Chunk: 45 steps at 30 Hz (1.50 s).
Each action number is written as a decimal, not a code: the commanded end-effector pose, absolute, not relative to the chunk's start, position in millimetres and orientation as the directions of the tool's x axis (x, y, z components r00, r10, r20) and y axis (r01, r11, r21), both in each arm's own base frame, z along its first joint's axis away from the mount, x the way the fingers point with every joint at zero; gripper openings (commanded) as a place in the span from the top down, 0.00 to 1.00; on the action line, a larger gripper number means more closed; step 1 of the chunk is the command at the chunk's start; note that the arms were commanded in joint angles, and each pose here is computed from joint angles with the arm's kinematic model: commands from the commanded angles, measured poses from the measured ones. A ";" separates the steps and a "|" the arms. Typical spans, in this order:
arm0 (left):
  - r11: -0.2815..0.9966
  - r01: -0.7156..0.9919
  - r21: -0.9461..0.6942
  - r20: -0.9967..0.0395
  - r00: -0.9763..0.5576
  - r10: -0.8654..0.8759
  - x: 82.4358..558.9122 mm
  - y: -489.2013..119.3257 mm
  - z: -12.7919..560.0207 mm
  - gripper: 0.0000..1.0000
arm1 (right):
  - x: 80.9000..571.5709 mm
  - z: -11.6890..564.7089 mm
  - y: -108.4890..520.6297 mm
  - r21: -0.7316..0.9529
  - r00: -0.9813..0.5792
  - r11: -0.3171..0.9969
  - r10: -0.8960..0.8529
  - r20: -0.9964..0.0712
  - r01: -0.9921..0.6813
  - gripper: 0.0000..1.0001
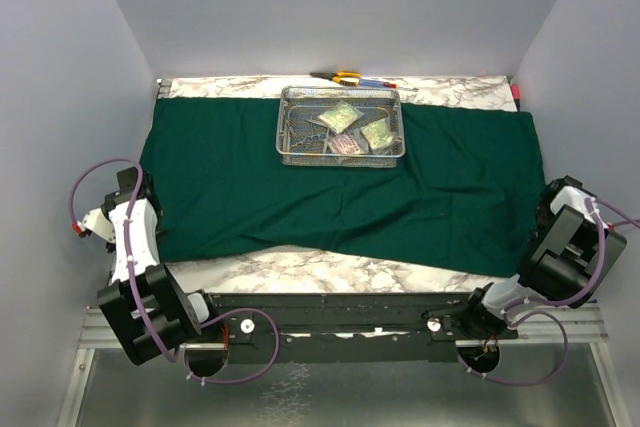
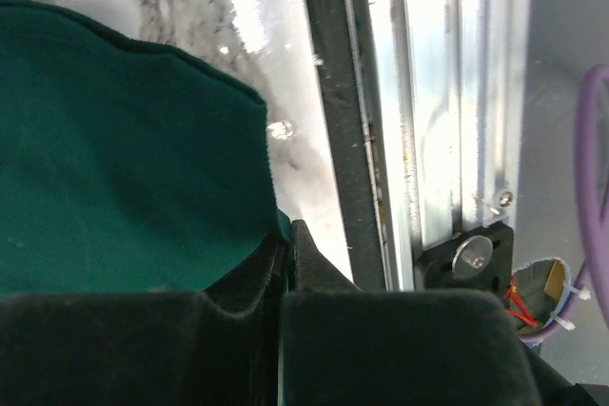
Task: Open and lay out the surgical kit
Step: Open the surgical kit at the center of the board.
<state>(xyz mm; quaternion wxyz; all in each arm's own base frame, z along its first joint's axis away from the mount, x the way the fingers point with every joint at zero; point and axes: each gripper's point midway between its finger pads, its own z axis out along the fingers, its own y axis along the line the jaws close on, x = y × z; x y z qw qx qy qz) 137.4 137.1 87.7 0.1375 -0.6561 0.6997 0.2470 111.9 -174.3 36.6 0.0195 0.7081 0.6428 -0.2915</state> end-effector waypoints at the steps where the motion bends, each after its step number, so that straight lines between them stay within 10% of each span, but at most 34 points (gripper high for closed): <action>1: -0.152 -0.959 0.239 -0.564 -0.010 -0.826 105.5 142.4 98.8 1.00 | 86.3 51.8 -185.0 -0.428 0.036 -0.300 0.851 -0.524 0.853 1.00; 16: -0.259 -0.927 0.272 -0.561 0.066 -0.826 87.3 136.7 89.0 1.00 | 57.8 85.1 -196.6 -0.520 0.042 -0.488 0.756 -0.653 0.702 0.99; 23: -0.199 -0.947 0.250 -0.561 0.026 -0.827 102.1 144.9 90.9 0.23 | 54.6 95.4 -199.8 -0.507 0.043 -0.524 0.724 -0.689 0.684 0.83; 26: -0.167 -0.956 0.241 -0.553 0.006 -0.833 108.2 146.1 93.2 0.22 | 56.3 91.7 -198.5 -0.509 0.040 -0.499 0.740 -0.671 0.702 0.53; 30: -0.124 -0.969 0.214 -0.536 -0.011 -0.844 119.8 144.9 96.2 0.22 | 67.6 83.7 -195.1 -0.469 0.043 -0.432 0.770 -0.637 0.770 0.37; 41: -0.038 -0.989 0.145 -0.546 -0.047 -0.837 147.2 144.8 120.0 0.22 | 139.5 64.1 -129.7 -0.152 -0.032 -0.038 0.901 -0.432 0.988 0.35; 45: 0.160 -0.984 0.080 -0.542 -0.177 -0.822 187.2 138.9 132.3 0.26 | 188.3 67.5 -90.9 0.072 -0.221 0.263 0.907 -0.359 0.962 0.49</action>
